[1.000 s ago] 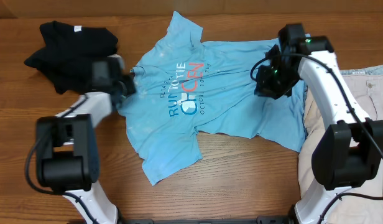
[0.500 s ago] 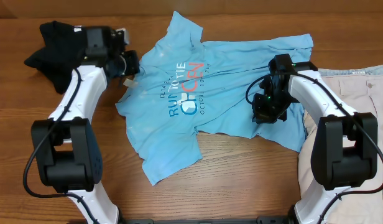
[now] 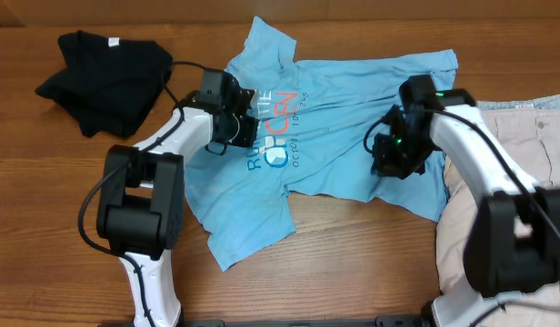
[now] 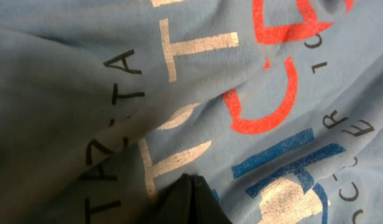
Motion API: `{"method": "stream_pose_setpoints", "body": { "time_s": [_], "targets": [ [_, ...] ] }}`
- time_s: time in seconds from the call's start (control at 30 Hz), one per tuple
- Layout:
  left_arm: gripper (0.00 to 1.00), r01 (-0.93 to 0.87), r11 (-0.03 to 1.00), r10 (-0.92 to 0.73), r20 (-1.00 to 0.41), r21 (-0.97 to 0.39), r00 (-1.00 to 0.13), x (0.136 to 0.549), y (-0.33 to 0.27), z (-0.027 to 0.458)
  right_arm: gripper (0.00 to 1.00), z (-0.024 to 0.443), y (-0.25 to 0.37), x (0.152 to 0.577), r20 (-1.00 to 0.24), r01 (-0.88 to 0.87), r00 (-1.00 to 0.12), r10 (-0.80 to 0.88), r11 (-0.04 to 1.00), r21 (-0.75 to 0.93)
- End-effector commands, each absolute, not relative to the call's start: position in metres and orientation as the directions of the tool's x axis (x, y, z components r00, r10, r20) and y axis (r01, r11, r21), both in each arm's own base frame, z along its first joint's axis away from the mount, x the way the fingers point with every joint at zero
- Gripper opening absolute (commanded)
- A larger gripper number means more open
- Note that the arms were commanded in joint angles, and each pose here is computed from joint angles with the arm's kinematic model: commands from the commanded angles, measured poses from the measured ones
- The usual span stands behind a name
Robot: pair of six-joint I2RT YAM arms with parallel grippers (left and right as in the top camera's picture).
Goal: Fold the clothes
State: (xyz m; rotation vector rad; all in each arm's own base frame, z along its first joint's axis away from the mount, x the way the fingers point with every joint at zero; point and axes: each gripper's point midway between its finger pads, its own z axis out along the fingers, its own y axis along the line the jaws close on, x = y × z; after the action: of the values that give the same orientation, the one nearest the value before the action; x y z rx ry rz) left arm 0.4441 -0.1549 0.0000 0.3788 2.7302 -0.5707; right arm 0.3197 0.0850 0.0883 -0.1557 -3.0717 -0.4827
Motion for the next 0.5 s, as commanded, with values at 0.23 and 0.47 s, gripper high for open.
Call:
{"method": "stream_pose_setpoints", "body": {
  "time_s": [0.23,0.47],
  "targets": [
    [0.04,0.034,0.991,-0.011,-0.324,-0.133,-0.946,0.473,-0.060,-0.068,0.17,0.128,0.084,0.317,-0.072,0.086,-0.991,0.114,0.944,0.318],
    [0.04,0.104,0.950,-0.040,-0.448,-0.293,-0.893,0.534,-0.057,0.004,0.20,0.123,0.067,0.320,-0.075,0.191,-0.974,0.213,0.954,0.230]
  ]
}}
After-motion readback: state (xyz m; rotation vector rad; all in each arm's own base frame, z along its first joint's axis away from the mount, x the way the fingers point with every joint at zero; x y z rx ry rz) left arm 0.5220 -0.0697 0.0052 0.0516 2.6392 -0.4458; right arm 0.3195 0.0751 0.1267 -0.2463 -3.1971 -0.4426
